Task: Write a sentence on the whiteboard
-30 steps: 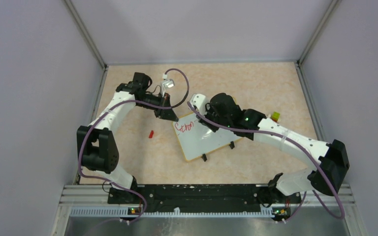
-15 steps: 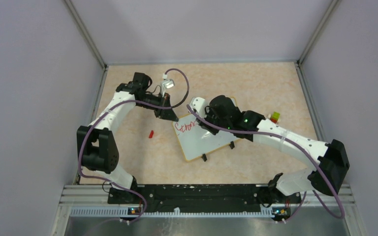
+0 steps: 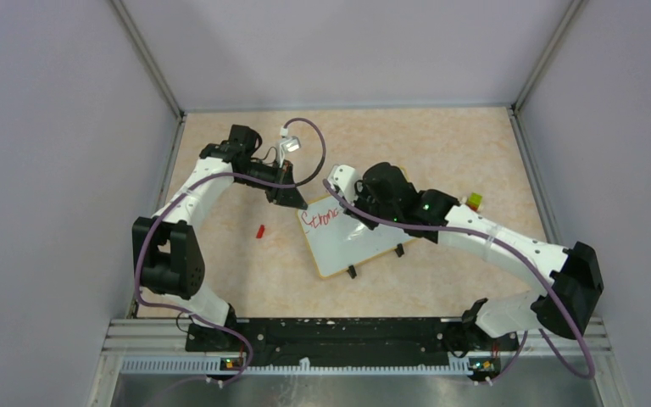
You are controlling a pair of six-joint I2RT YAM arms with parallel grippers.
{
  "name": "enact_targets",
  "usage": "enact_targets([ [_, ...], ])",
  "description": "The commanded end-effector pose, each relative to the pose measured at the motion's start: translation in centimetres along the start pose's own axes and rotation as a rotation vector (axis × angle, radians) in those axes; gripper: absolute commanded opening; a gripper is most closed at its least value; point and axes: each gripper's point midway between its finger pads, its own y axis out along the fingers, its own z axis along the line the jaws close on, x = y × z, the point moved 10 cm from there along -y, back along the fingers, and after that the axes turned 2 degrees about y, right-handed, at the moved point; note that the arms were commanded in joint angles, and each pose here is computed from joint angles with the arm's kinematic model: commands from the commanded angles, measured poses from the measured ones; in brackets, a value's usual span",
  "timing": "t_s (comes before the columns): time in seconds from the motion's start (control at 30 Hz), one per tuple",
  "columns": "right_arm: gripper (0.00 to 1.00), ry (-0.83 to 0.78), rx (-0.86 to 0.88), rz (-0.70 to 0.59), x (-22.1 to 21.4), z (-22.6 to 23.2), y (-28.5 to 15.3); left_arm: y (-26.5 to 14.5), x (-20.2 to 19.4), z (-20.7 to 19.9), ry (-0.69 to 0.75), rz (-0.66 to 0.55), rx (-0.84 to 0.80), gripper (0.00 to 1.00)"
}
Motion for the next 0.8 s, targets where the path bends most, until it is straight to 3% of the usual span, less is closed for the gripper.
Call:
enact_targets([
  [0.0,0.0,-0.008,-0.089,-0.092,2.5,-1.6,-1.2,-0.3,0.4,-0.9,0.017,-0.01,-0.009,0.0],
  [0.77,0.0,0.018,-0.02,-0.027,-0.1,-0.3,-0.6,-0.1,0.4,-0.7,0.014,-0.008,-0.011,0.0],
])
